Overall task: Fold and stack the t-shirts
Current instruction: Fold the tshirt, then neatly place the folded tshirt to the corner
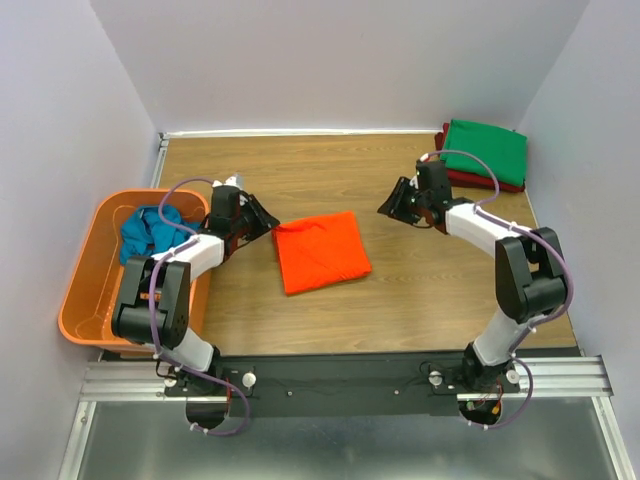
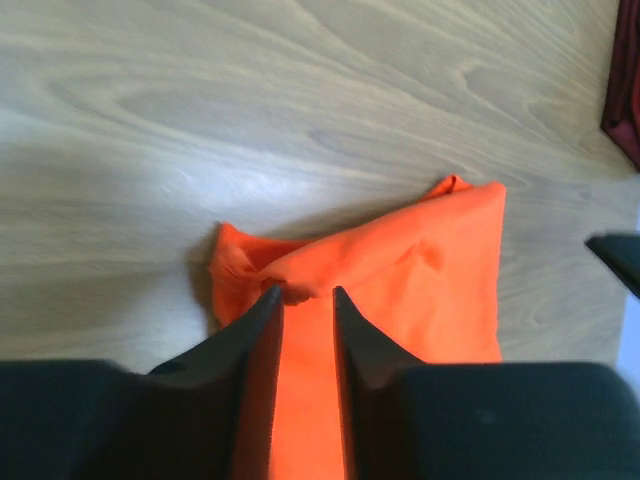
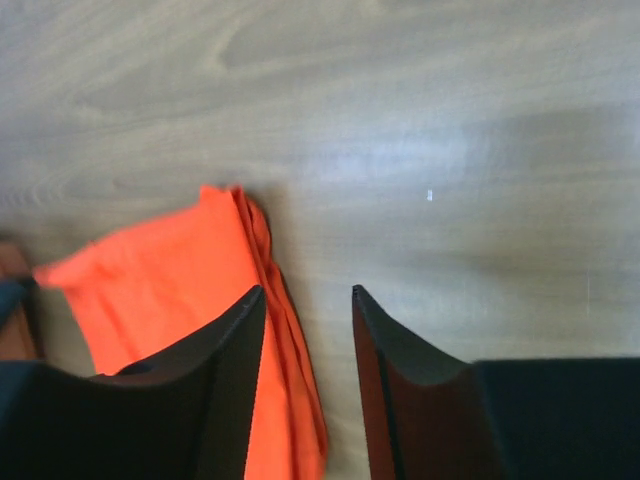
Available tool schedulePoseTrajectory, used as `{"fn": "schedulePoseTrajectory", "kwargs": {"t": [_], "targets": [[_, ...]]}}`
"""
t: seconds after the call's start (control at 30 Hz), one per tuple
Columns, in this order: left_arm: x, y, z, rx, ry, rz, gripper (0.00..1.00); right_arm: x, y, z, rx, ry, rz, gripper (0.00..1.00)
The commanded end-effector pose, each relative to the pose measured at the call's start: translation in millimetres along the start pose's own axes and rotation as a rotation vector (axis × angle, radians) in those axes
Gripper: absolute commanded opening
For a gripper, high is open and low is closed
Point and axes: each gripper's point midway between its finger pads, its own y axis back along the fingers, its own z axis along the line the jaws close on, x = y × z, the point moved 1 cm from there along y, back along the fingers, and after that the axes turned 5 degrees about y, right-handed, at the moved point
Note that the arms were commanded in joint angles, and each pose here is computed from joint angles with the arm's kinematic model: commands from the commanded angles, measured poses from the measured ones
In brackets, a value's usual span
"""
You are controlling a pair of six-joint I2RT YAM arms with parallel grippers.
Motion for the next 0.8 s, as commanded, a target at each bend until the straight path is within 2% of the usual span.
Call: {"fn": "schedulePoseTrajectory", "kwargs": {"t": [0.0, 0.07, 0.13, 0.27, 0.37, 0.5, 0.53, 0.63, 0.77], "targets": [[-24.2, 6.8, -4.0, -0.013, -0.057, -0.056, 0.49, 37.8, 17.0, 12.1, -0.054, 0.082, 0.066, 0.5], [-29.5, 9.4, -10.2, -0.005, -0.062, -0.064, 0.56, 52.3, 17.5, 12.9, -0.045, 0.107, 0.083, 0.56], [-34.0, 11.7, -13.9, -0.003, -0.069, -0.077, 0.56, 68.4, 17.7, 20.1, -0.055, 0.136, 0.11, 0.56], [-37.7, 24.5, -21.2, 0.0, -0.074, -0.11, 0.56, 72.4, 14.2, 31.9, -0.042, 0.167, 0.097, 0.56], [-28.1, 31.1, -27.9, -0.006, -0.094, -0.118, 0.47, 67.1, 13.8, 49.0, -0.064, 0.179, 0.077, 0.55], [-5.4, 29.3, -30.7, -0.002, -0.097, -0.082, 0.03, 67.4, 6.4, 66.5, -0.082, 0.185, 0.078, 0.51], [2.5, 26.6, -32.8, 0.0, -0.104, -0.066, 0.0, 70.8, 4.3, 72.4, -0.092, 0.189, 0.087, 0.51], [17.8, 12.7, -27.3, -0.016, -0.105, -0.021, 0.0, 76.3, -7.7, 84.6, -0.108, 0.203, 0.109, 0.5], [18.6, -6.5, -15.6, -0.063, -0.105, -0.011, 0.0, 82.1, -24.5, 90.8, -0.113, 0.199, 0.139, 0.5]]}}
